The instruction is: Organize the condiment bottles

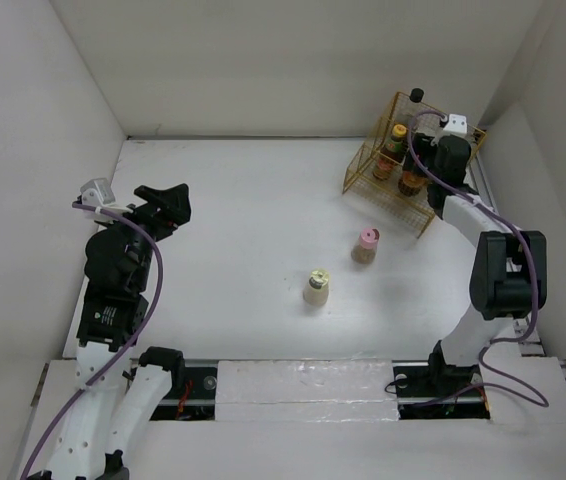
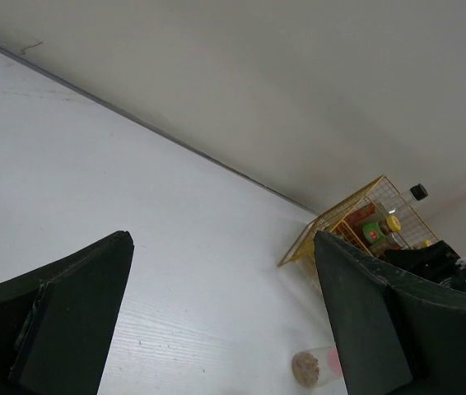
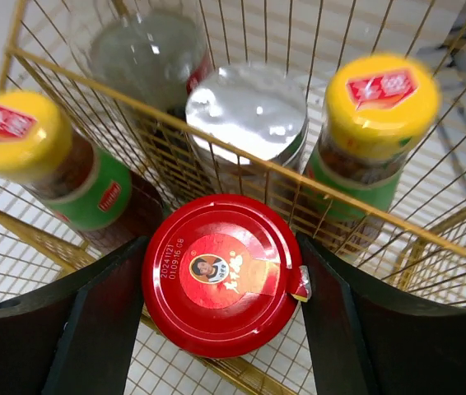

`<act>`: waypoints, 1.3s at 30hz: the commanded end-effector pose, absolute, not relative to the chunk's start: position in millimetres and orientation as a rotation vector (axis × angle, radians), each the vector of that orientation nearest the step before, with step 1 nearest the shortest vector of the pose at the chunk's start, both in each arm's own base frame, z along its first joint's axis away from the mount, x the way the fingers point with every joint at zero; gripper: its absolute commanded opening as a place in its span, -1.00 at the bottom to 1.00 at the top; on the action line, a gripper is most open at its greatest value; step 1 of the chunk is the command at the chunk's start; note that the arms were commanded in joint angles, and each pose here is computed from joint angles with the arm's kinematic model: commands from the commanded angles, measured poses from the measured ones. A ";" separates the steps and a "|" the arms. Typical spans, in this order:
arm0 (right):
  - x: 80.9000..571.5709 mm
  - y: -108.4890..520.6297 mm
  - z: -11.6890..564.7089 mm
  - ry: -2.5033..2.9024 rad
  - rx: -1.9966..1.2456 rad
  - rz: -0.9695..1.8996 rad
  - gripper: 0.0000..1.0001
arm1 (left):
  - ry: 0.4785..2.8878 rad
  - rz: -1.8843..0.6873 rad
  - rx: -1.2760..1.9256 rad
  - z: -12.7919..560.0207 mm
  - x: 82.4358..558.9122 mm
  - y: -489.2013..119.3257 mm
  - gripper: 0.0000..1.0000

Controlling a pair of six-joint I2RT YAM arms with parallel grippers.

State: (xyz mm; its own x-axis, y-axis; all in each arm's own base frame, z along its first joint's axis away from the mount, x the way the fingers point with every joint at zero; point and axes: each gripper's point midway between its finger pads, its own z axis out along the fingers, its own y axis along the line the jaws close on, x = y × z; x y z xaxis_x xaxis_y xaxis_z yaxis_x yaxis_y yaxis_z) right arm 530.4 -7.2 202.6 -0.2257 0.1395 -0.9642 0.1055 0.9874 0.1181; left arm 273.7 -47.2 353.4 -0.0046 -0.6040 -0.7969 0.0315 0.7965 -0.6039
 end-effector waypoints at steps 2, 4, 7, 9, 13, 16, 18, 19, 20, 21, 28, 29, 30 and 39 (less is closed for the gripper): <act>548.0 9.5 218.3 1.743 0.182 0.092 0.08 | 1.477 -0.548 -0.459 359.7 275.6 -49.4 0.74; 549.1 10.4 213.5 1.750 0.201 0.106 0.19 | 1.477 -0.548 -0.459 359.7 275.6 -49.4 0.74; 546.7 5.7 225.6 1.726 0.215 0.109 0.44 | 1.468 -0.550 -0.457 362.0 273.4 -49.1 0.74; 542.7 5.7 238.0 1.707 0.214 0.111 0.55 | 1.478 -0.547 -0.459 359.3 276.0 -49.5 0.74; 523.8 9.1 285.7 1.616 0.206 0.120 0.79 | 1.461 -0.552 -0.455 363.9 274.0 -49.2 0.74; 500.2 30.2 320.1 1.550 0.165 0.150 0.88 | 1.460 -0.553 -0.455 364.0 273.9 -49.2 0.74; 485.6 51.1 331.0 1.531 0.123 0.195 0.90 | 1.468 -0.572 -0.435 364.0 273.0 -53.7 0.74; 477.9 77.5 329.9 1.541 0.091 0.249 0.90 | 1.459 -0.574 -0.433 366.3 273.2 -53.7 0.74; 470.2 90.8 314.0 1.573 0.073 0.263 0.84 | 1.459 -0.574 -0.433 366.3 273.2 -53.7 0.74; 460.4 104.0 311.3 1.578 0.069 0.292 0.72 | 1.459 -0.574 -0.433 366.3 273.2 -53.7 0.74; 385.6 154.0 224.6 1.780 0.039 0.240 -0.60 | 1.472 -0.615 -0.391 362.9 273.1 -63.3 0.60; 376.4 147.1 220.3 1.789 0.067 0.201 -0.42 | 1.477 -0.628 -0.377 362.9 272.2 -66.4 0.57; 361.9 150.5 212.3 1.815 0.056 0.194 -0.20 | 1.481 -0.639 -0.366 362.8 271.5 -68.8 0.49; 325.0 115.5 181.9 1.899 0.107 0.088 0.88 | 1.478 -0.666 -0.307 366.9 269.0 -77.0 -0.21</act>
State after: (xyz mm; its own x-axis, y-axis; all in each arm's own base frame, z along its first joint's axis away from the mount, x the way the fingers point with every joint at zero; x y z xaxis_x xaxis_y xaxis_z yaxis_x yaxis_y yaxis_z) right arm 324.1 131.5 193.3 -0.2920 0.1169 -0.9493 -0.0585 0.9885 0.1397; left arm 271.0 -71.7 353.1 -0.0694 -0.5926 -0.8025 0.1576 0.7878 -0.5954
